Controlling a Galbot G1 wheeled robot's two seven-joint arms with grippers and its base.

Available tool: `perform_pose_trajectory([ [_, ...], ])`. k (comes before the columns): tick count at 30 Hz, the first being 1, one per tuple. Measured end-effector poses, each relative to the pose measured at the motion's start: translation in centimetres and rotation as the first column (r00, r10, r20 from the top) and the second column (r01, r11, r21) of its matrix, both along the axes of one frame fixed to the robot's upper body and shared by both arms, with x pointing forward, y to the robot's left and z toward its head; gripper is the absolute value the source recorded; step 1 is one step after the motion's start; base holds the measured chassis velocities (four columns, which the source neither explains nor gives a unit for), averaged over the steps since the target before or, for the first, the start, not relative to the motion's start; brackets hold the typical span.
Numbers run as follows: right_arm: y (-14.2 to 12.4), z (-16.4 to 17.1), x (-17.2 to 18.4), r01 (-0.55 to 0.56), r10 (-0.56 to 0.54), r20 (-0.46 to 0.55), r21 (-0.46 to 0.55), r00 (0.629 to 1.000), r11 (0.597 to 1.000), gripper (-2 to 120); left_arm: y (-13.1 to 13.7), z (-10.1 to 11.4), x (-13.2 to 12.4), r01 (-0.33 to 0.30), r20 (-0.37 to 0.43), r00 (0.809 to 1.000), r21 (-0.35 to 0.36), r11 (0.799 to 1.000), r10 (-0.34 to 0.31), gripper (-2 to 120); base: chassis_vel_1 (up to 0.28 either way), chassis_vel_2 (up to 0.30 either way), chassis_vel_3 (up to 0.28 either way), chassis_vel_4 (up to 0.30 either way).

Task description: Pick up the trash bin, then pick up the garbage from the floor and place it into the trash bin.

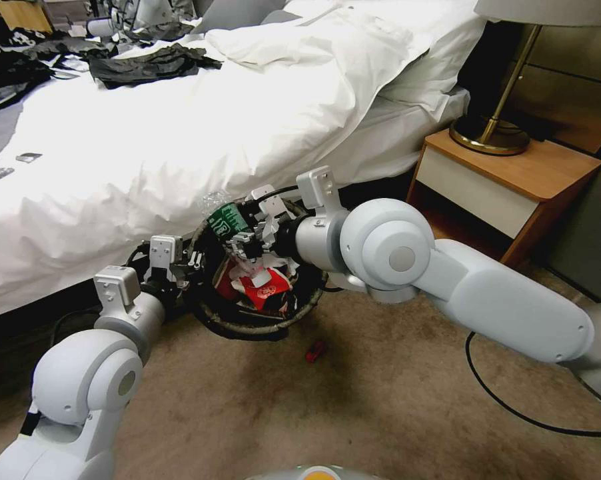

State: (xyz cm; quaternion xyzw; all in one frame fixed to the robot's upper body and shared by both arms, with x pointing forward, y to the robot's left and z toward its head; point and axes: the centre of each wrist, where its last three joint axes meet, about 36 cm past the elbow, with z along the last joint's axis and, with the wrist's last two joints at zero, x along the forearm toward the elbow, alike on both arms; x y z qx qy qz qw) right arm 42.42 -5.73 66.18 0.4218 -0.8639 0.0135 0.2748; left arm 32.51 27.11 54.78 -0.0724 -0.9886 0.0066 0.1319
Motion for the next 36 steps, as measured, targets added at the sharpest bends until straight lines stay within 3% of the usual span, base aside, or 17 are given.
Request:
perform_pose_trajectory([
  [4, 0.0, -0.2, 0.2, 0.007, -0.007, -0.002, -0.003, 1.000, 1.000, 21, 0.1, -0.1, 0.0, -0.002, -0.004, 1.000, 0.000, 1.000, 0.002, 1, 0.000, 0.000, 0.000, 0.000],
  [25, -1.2, 0.7, 0.3, 0.063, -0.064, 0.002, 0.109, 0.998, 0.992, 97, 0.4, -1.0, 1.2, -0.019, -0.020, 1.000, 0.001, 1.000, 0.019, 1, 0.000, 0.000, 0.000, 0.000],
  [36, -2.4, 2.0, -0.1, 0.074, -0.077, 0.021, 0.139, 0.997, 0.988, 100, 0.6, -0.9, 1.5, -0.024, -0.015, 1.000, 0.004, 1.000, 0.024, 1, 0.000, 0.000, 0.000, 0.000],
])
